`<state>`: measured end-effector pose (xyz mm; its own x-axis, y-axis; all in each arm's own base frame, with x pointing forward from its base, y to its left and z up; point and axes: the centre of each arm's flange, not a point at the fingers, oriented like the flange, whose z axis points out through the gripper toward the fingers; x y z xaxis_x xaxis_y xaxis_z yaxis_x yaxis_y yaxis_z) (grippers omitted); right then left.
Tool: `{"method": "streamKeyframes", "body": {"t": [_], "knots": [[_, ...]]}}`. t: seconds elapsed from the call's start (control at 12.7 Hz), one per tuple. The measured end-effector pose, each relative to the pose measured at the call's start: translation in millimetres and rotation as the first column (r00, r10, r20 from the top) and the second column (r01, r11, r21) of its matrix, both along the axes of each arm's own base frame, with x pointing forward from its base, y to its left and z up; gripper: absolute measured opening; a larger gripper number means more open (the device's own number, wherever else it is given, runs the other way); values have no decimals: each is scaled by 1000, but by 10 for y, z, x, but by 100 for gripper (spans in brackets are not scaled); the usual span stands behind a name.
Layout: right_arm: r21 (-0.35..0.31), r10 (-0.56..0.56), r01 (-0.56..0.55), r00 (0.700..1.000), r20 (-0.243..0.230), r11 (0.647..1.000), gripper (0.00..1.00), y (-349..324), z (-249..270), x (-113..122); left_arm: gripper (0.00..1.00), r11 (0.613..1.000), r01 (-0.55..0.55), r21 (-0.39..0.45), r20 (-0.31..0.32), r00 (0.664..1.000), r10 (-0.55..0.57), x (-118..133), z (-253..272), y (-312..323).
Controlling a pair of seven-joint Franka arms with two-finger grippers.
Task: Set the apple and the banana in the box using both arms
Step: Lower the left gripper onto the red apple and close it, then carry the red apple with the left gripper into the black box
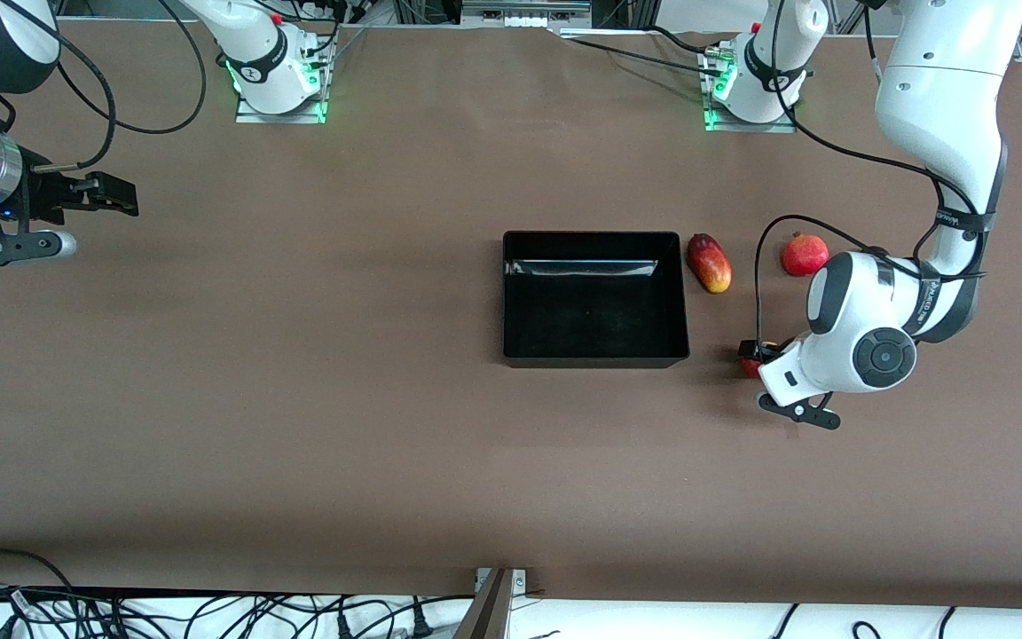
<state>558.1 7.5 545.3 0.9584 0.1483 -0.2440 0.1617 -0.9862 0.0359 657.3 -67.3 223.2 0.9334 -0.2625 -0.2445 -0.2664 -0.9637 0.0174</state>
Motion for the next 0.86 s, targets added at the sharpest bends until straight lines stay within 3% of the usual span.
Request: {"method": "streamKeyframes", "body": {"t": [0.63, 0.86], "knots": [[0, 0, 0, 1000, 0, 1000, 100, 1, 0, 0, 100, 1000, -14, -13, -31, 999, 14, -43, -211, 1], [0, 0, 0, 1000, 0, 1000, 100, 1, 0, 0, 67, 1000, -12, -16, -31, 999, 11, -45, -205, -29]]}}
